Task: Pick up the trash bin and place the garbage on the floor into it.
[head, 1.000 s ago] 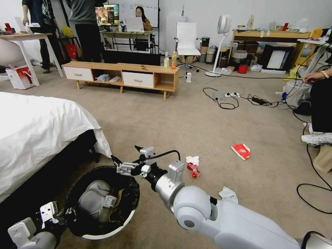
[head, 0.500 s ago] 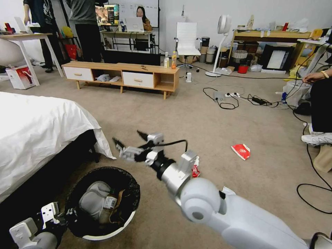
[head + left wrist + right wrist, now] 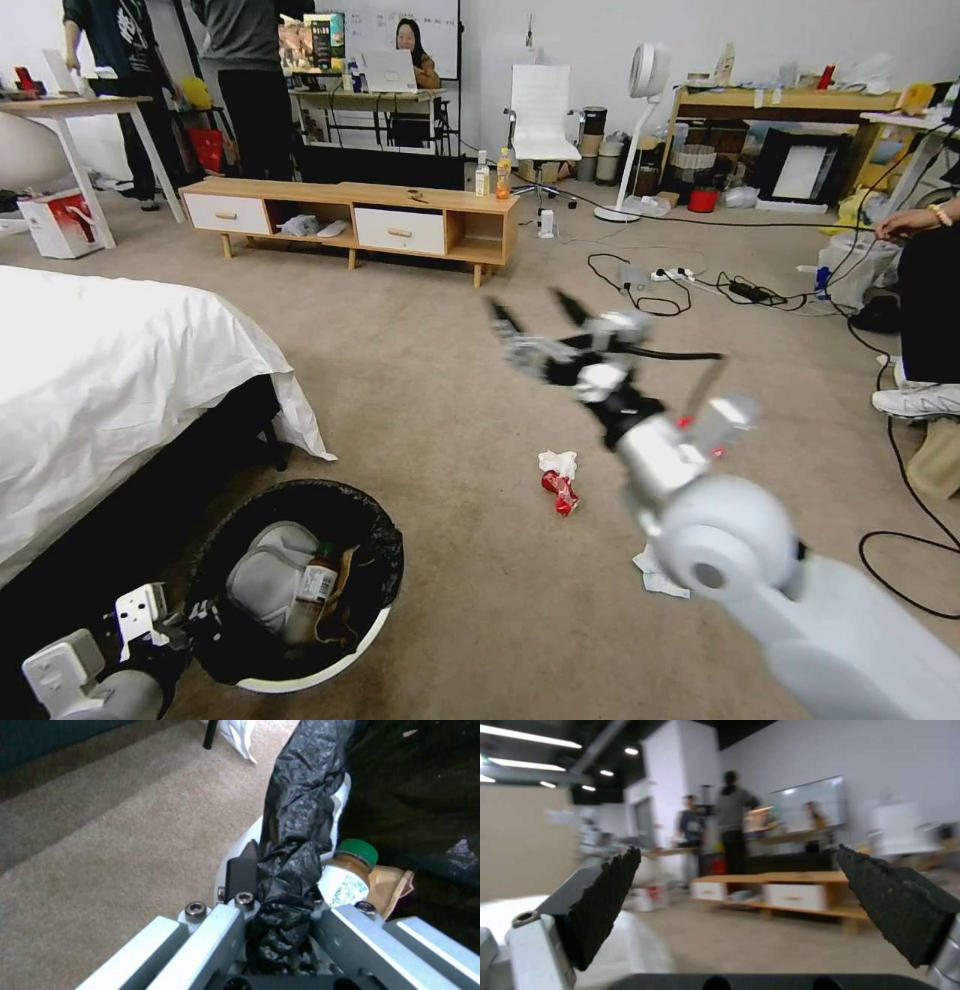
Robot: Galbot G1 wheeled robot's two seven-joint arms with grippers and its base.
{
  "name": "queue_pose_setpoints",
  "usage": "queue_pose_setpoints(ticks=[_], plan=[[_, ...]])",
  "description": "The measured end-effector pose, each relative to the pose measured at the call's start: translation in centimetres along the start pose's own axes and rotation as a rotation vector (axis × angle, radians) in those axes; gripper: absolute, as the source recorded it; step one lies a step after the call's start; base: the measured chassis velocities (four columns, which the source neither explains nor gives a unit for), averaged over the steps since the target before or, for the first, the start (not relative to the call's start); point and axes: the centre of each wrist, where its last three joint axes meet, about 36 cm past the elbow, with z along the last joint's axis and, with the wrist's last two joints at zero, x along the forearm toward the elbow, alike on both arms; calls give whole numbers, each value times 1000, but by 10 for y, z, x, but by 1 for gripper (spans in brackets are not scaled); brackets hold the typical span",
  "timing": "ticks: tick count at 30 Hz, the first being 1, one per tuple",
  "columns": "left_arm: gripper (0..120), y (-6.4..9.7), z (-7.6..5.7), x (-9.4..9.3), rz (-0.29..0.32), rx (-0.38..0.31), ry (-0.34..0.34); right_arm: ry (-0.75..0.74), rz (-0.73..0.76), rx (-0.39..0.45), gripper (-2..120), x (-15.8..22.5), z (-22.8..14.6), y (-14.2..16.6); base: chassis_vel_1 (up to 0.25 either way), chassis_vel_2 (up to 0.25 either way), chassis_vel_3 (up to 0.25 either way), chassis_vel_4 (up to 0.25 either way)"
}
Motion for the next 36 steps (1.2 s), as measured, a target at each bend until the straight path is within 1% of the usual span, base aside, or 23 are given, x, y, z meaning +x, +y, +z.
queue_pose_setpoints(ticks=[1,2,6,7,9,10,11,12,16,18,19,20,22,24,25,26,28,29,31,32,34,35,36], plan=[[1,1,1,6,-9,3,-4,-30,31,58,98,7,4,-9,0,0,0,0],[1,1,1,6,-9,3,-4,-30,31,58,98,7,4,-9,0,0,0,0],[1,1,1,14,-32,-4,-16,-83,112,147,99,17,6,-19,0,0,0,0],[1,1,1,14,-32,-4,-16,-83,112,147,99,17,6,-19,0,0,0,0],[1,0,2,14,-36,-10,-19,-114,194,215,99,27,1,-27,0,0,0,0],[1,0,2,14,-36,-10,-19,-114,194,215,99,27,1,-27,0,0,0,0],[1,-1,3,14,-36,-10,-19,-121,233,248,99,34,0,-30,0,0,0,0],[1,-2,3,14,-35,-9,-19,-111,284,287,99,46,2,-34,0,0,0,0],[1,-3,4,14,-36,-12,-19,-91,315,323,99,66,8,-32,0,0,0,0],[1,-4,4,14,-34,-15,-21,-56,365,406,95,93,19,-25,0,0,0,0],[1,-4,4,14,-34,-15,-21,-56,365,406,95,93,19,-25,0,0,0,0],[1,-5,4,14,-32,-17,-23,-49,376,454,88,105,24,-22,0,0,0,0],[1,-5,4,14,-32,-17,-24,-48,381,477,85,111,26,-21,0,0,0,0],[1,-5,4,15,-30,-18,-24,-32,425,549,73,133,36,-17,0,0,0,0],[1,-5,4,15,-29,-18,-24,-27,443,560,68,140,41,-16,0,0,0,0],[1,-5,4,15,-29,-18,-24,-27,443,560,68,140,41,-16,0,0,0,0],[1,-5,4,15,-28,-20,-22,-11,478,582,57,157,51,-15,0,0,0,0],[1,-5,4,15,-28,-20,-22,-11,478,582,57,157,51,-15,0,0,0,0],[1,-6,4,14,-23,-23,-19,6,503,596,47,170,61,-15,0,0,0,0],[1,-6,4,14,-23,-23,-19,6,503,596,47,170,61,-15,0,0,0,0],[1,-6,5,14,-18,-25,-17,7,513,602,36,173,65,-15,0,0,0,0],[1,-6,5,14,-18,-25,-17,7,513,602,36,173,65,-15,0,0,0,0],[1,-6,5,13,-17,-27,-14,7,518,603,30,173,66,-14,0,0,0,0]])
